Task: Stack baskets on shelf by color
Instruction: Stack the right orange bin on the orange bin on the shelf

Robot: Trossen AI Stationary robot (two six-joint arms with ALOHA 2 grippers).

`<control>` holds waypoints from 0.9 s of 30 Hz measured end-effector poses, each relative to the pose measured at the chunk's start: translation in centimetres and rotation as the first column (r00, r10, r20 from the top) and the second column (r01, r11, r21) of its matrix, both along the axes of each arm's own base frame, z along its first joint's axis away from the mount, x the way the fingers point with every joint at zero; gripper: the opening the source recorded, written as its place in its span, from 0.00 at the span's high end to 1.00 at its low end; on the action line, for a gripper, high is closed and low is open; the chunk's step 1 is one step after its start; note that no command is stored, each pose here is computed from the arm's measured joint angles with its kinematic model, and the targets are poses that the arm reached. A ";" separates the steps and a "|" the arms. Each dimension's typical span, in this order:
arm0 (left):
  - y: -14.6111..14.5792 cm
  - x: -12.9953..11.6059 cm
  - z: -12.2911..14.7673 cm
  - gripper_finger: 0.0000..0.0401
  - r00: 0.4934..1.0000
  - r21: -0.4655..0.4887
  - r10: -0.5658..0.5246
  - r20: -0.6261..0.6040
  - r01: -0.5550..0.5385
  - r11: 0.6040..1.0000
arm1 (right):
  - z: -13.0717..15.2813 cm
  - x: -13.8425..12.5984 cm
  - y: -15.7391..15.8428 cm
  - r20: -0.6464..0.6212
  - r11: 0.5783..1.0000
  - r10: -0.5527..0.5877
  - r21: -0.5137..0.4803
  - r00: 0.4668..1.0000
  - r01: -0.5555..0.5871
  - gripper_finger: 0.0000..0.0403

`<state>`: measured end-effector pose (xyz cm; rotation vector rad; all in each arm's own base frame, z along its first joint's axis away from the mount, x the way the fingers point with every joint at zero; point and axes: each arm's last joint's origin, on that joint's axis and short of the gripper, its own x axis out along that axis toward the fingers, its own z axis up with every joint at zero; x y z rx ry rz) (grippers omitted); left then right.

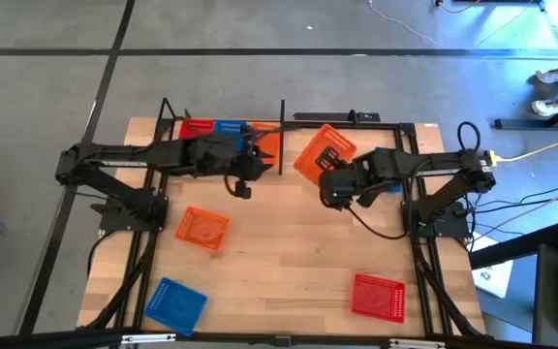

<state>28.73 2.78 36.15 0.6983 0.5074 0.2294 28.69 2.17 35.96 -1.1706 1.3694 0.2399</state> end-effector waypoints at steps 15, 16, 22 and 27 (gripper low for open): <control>0.1 3.4 -1.9 0.77 0.984 0.165 -0.174 -0.048 0.179 0.970 | -0.4 0.9 -2.4 -0.113 0.985 0.085 -0.139 0.990 -0.101 1.00; 0.2 3.7 -1.9 0.77 0.984 0.173 -0.176 -0.032 0.179 0.969 | -0.4 0.9 -2.4 -0.113 0.985 0.084 -0.139 0.990 -0.100 1.00; 0.3 4.9 -2.4 0.77 0.983 0.201 -0.186 0.004 0.181 0.963 | -0.4 0.9 -2.3 -0.106 0.987 0.083 -0.130 0.991 -0.096 1.00; 0.9 5.6 -2.8 0.77 0.986 0.205 -0.168 0.020 0.160 0.966 | -0.4 1.0 -2.3 -0.102 0.987 0.085 -0.126 0.991 -0.098 1.00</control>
